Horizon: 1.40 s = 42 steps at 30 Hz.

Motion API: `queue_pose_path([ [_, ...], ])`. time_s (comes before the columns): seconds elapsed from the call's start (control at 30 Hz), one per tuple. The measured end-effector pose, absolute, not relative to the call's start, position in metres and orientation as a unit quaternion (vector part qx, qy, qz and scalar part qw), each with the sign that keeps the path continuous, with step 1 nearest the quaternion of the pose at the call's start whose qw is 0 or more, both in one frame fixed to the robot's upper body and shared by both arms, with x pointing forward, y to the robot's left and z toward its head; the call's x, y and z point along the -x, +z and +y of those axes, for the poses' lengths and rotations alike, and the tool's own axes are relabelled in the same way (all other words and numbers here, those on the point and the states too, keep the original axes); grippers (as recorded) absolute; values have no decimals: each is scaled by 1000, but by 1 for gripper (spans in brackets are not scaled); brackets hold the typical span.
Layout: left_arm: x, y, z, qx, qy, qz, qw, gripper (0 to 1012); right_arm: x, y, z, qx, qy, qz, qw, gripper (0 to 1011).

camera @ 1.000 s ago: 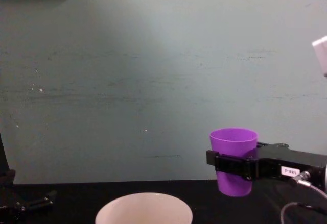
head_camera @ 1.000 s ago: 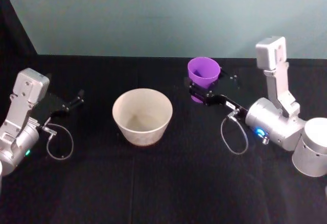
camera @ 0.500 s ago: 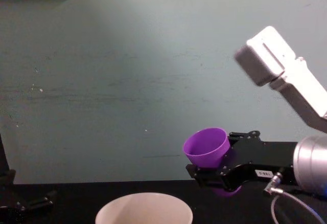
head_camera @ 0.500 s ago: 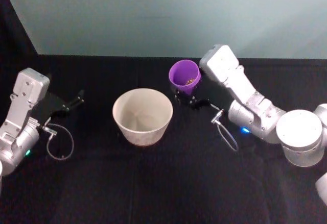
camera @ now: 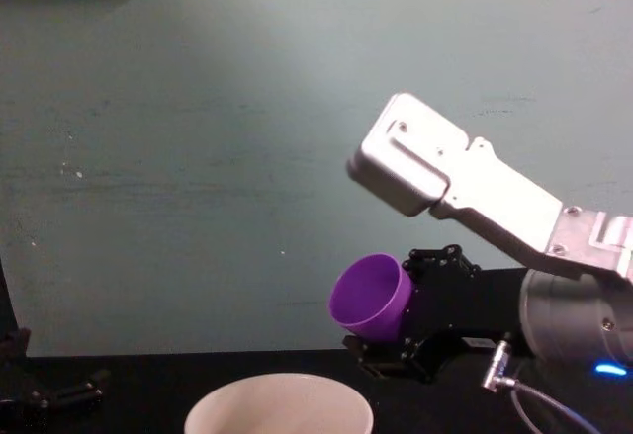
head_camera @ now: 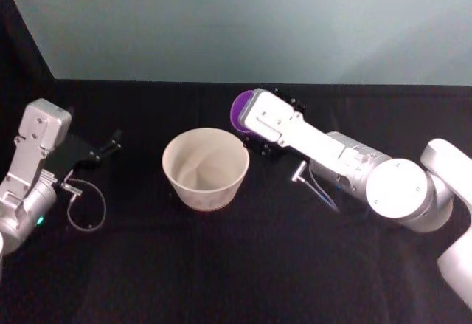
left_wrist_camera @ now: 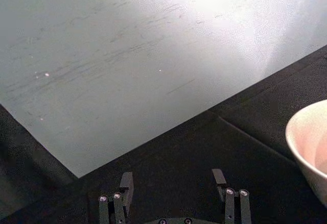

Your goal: Pick up the cup and pour the mung beans from the cup into the bowl.

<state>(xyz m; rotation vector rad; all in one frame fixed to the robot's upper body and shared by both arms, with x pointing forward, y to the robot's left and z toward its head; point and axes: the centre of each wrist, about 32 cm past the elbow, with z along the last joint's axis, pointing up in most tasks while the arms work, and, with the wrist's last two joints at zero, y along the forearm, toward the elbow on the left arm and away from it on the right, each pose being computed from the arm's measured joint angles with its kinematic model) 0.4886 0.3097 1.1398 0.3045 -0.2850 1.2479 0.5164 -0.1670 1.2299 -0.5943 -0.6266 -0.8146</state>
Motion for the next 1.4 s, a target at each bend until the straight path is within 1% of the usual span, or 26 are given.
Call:
queue_pose_path([
  [0.4,-489,1140,310,-141,580,-132,791,1000,-518,1239,-146,331,-339,-364,802,736],
  [0.7,-489,1140,310,-141,580,-132,791,1000,-518,1240,-134,366,-307,-406,779,736],
  [1.4,-489,1140,310,-141,580,-132,791,1000,-514,1234,-114,403,-273,-496,719,736],
])
